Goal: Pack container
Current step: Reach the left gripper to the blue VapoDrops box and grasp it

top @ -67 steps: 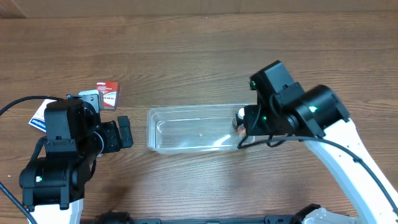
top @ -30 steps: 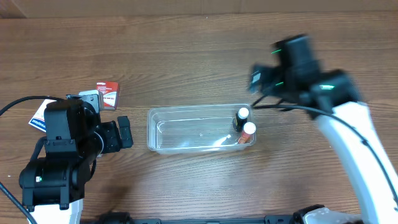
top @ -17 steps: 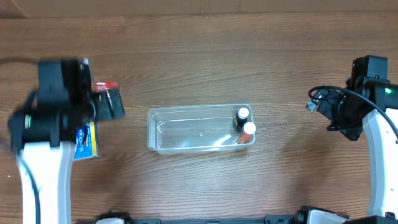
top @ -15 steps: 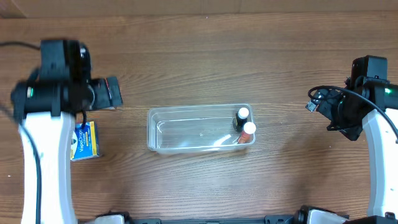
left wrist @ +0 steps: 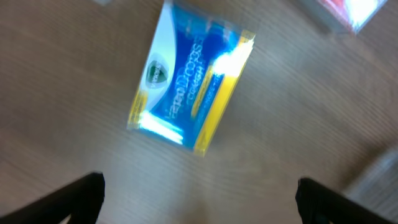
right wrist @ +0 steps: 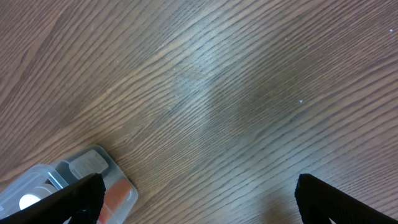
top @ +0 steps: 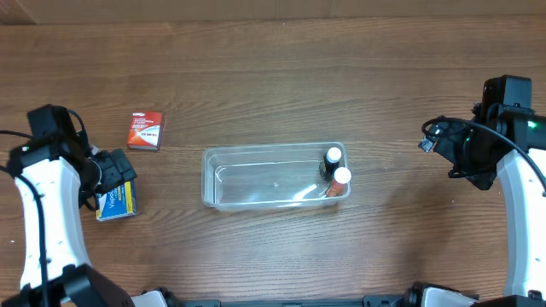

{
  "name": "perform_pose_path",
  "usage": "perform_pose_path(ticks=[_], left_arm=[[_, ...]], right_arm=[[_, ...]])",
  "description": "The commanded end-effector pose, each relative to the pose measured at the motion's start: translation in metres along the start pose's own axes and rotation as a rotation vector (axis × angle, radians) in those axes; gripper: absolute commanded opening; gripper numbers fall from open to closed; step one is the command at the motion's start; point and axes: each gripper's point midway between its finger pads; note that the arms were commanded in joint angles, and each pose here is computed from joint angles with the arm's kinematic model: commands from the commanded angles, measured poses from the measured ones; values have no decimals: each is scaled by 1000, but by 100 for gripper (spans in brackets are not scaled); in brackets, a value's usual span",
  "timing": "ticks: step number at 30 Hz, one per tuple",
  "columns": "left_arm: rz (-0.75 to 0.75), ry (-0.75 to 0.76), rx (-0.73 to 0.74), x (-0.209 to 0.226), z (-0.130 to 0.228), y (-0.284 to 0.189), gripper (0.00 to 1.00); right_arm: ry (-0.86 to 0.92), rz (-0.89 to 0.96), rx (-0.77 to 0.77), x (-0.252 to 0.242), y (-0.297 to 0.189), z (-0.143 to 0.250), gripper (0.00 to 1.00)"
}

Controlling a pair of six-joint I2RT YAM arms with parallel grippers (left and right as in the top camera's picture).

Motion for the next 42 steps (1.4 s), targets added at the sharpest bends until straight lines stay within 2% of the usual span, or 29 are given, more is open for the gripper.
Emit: perform_pose_path(ticks=[1,4,9,14,19,24,28,37,42], left_arm=[[-16,158,-9,1,-7,31,100],[-107,201,-39,15,-25,44,100],[6,306,97,-3,-14,94,100],[0,303,169,1,-5,117,100],[-4,298,158,2,-9,117,100],[-3,289,39,0,-34,78,100],[-6,288,9,1,-35,65,100],[-60,287,36,11,-32,72,100],[-54,280,119,14,-24,101,100]], right_arm=[[-8,-6,-6,1,-1,-1,100],[-8,-6,-5,1,-1,-1,100],[-8,-6,-5,1,-1,-1,100],[-8,-6,-6,1,-1,-1,100],[-9,-6,-7,1,-1,-1,100],[-9,-8,-10,2,-1,-2,100],[-9,-8,-9,2,-1,-2,100],[-12,-7,-6,1,-1,-1,100],[-12,-6,-6,1,-1,-1,100]])
Point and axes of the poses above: each gripper's point midway between its finger pads, its own y axis out along the fingers, its own x axis along the line the jaws close on, z = x × y, and after that the axes turned 4 degrees about y, right-handed
